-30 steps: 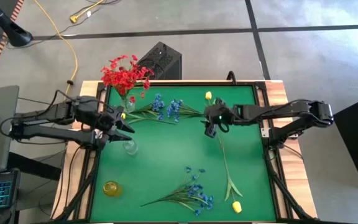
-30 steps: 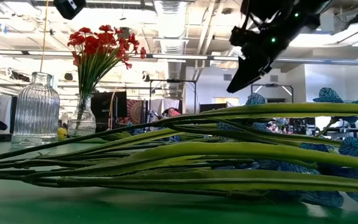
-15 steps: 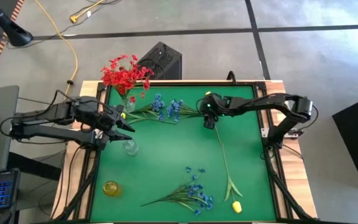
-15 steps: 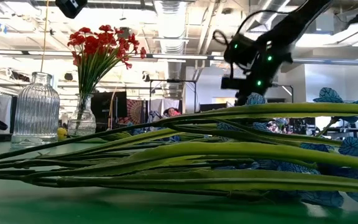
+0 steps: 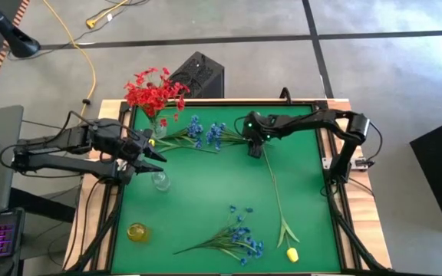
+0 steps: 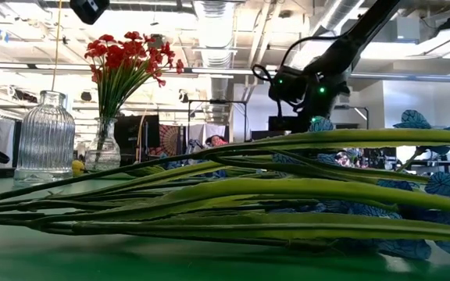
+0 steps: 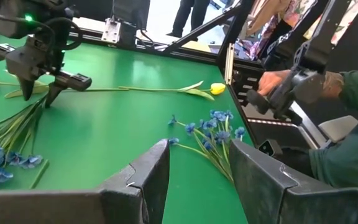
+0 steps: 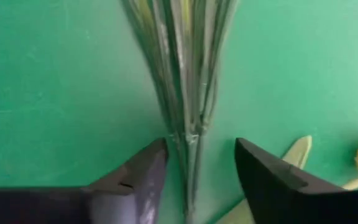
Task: Sort flowers into vase by color
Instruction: Put the top right blue flowers into the bottom transparent vase
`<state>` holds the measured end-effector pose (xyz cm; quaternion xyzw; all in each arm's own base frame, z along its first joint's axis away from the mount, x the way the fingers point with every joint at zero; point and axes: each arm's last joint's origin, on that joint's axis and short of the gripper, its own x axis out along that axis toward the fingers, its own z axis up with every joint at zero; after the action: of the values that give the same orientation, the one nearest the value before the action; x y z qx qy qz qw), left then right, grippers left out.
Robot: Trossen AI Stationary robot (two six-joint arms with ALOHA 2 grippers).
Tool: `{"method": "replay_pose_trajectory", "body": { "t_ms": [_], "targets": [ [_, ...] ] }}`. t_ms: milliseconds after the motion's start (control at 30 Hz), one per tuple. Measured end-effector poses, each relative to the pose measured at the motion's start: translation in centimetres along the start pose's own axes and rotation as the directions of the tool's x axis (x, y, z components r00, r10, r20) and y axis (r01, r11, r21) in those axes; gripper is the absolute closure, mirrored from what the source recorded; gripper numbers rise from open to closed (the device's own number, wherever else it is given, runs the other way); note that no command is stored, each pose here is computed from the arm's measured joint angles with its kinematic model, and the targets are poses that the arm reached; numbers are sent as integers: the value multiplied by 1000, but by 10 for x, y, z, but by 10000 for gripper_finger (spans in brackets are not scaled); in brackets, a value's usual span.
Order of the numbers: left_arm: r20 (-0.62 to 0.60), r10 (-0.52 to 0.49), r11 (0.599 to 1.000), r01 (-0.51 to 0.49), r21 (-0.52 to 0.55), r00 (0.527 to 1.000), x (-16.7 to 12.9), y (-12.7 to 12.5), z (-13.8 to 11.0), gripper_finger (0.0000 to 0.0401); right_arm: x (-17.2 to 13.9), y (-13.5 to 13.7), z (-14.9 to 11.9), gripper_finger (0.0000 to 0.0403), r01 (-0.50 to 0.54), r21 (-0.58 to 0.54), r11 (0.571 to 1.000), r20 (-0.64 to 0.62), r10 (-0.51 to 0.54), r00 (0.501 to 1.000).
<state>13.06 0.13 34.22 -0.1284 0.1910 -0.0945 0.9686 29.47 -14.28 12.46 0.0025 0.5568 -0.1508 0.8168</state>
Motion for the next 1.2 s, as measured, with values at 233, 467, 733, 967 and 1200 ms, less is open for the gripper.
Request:
{"method": "replay_pose_trajectory", "body": {
  "t_ms": [233,467,733,967,1200],
  "targets": [
    [0,5,1000,-5,-1,1000,0,0,0,248,-17,1,2,366,7,-3,1000,32,-7,999],
    [0,5,1000,-5,-5,1000,0,0,0,248,-64,-5,11,362,68,54,996,169,-76,983],
    [-17,-83,996,83,22,996,0,-3,-1,248,-117,10,17,367,39,79,996,352,-65,934],
    [-30,-167,980,169,100,985,1,-10,-1,248,-149,40,20,363,-26,29,999,469,10,883],
    [-30,-146,980,149,129,989,2,-14,-2,248,-169,80,29,364,-102,-68,993,600,122,791]
  ]
}}
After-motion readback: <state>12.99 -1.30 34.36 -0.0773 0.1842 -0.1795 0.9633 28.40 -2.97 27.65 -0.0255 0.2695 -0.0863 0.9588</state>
